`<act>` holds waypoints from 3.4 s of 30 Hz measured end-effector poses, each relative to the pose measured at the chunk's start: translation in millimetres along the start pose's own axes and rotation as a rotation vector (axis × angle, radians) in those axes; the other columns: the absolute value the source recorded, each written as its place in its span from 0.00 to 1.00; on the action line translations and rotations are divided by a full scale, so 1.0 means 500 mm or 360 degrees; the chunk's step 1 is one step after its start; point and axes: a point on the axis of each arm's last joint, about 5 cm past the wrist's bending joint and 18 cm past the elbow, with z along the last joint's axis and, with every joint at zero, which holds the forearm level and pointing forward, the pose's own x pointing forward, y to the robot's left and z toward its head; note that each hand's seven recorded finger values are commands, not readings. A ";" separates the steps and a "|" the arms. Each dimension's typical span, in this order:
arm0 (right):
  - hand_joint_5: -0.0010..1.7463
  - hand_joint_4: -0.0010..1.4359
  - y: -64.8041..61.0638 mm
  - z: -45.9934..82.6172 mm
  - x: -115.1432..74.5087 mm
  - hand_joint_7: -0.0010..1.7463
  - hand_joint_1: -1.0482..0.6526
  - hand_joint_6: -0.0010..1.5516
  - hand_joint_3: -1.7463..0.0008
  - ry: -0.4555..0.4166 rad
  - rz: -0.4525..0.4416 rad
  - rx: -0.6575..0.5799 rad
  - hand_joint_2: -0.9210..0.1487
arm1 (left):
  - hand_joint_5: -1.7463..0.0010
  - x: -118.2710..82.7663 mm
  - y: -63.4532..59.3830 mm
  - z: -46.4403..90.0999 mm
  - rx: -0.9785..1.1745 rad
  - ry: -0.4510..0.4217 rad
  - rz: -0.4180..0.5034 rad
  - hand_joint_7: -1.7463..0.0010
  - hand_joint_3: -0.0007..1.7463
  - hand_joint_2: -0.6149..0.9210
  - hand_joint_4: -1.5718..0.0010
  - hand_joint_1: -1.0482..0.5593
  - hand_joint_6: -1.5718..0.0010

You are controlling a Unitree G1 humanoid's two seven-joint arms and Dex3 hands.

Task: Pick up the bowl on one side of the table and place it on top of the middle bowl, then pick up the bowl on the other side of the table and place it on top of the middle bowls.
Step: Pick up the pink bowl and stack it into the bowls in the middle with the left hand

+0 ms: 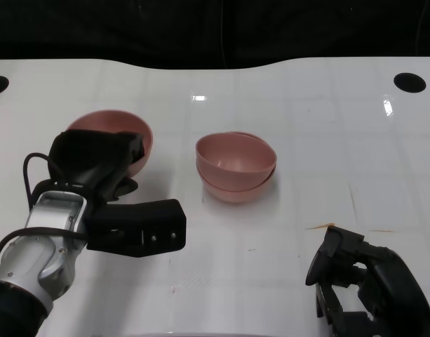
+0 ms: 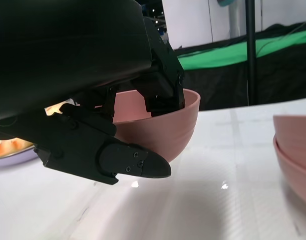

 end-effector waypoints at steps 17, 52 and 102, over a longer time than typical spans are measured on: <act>1.00 0.61 0.006 0.001 0.004 0.92 0.52 0.48 0.19 -0.0012 -0.0011 0.0016 0.50 | 0.00 0.003 0.094 0.037 -0.0119 -0.0215 0.0269 0.22 0.08 0.99 0.46 0.46 0.53; 1.00 0.61 0.006 -0.003 0.006 0.93 0.53 0.47 0.18 -0.0007 0.0007 0.0023 0.52 | 0.03 0.044 0.116 0.157 -0.0329 -0.0635 0.0094 0.66 0.12 1.00 0.51 0.45 0.44; 1.00 0.61 0.011 -0.002 0.007 0.94 0.53 0.47 0.19 -0.0007 0.0017 0.0013 0.51 | 0.84 0.049 0.036 0.161 -0.0268 -0.0696 -0.0150 0.99 0.19 1.00 1.00 0.27 0.87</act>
